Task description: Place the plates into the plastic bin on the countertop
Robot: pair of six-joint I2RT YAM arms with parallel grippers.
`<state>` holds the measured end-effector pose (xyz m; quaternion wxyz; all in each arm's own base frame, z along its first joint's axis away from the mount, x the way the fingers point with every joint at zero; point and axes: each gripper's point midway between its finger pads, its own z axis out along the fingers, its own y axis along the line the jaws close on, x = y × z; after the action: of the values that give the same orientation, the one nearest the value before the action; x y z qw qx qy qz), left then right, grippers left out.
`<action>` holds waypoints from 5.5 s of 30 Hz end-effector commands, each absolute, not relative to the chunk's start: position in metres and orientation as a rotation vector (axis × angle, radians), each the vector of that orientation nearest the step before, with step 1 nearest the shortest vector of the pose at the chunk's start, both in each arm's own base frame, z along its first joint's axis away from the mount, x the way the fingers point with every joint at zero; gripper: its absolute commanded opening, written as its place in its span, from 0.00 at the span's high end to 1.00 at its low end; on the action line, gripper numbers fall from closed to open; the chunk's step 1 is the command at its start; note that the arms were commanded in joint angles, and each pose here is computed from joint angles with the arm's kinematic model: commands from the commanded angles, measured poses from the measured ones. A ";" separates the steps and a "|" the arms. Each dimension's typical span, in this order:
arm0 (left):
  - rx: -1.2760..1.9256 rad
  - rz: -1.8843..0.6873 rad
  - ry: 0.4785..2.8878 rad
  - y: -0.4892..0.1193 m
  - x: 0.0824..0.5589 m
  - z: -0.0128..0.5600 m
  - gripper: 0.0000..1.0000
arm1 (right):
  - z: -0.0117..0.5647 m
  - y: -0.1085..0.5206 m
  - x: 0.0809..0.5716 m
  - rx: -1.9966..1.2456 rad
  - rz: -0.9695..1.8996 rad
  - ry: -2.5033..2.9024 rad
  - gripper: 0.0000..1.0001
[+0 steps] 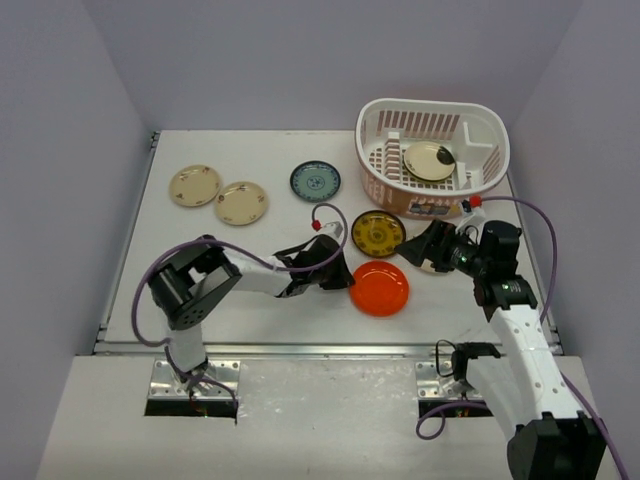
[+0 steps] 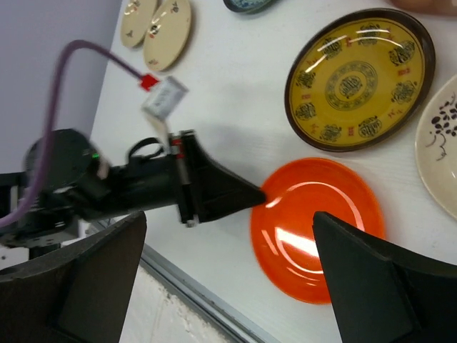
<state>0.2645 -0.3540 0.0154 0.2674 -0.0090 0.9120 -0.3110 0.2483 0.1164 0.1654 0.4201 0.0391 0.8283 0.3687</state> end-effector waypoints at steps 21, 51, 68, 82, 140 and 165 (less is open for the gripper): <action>-0.081 -0.989 2.075 -0.291 0.237 0.203 1.00 | 0.137 0.186 0.231 -0.258 1.376 2.050 0.89; -0.161 -0.429 2.177 -0.189 0.231 0.137 0.00 | 0.189 -0.049 0.572 1.294 0.531 1.705 1.00; -0.115 -0.502 2.190 -0.227 0.248 0.125 0.00 | 0.170 -0.050 0.593 1.185 0.422 1.813 0.36; -0.109 -0.626 2.224 -0.323 0.343 0.093 0.00 | 0.315 0.032 0.483 0.659 0.688 1.805 0.01; -0.108 -1.123 2.065 -0.293 0.272 0.175 0.56 | 0.144 0.179 0.269 -0.002 1.312 2.082 1.00; -0.114 -0.557 2.044 -0.150 0.215 0.212 0.00 | 0.181 -0.067 0.523 1.427 0.354 1.618 1.00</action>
<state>0.2215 -0.1385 0.2122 0.4951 -0.0844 0.8382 -0.2123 0.4940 -0.0359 0.2063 0.4577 0.5227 0.6836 0.2236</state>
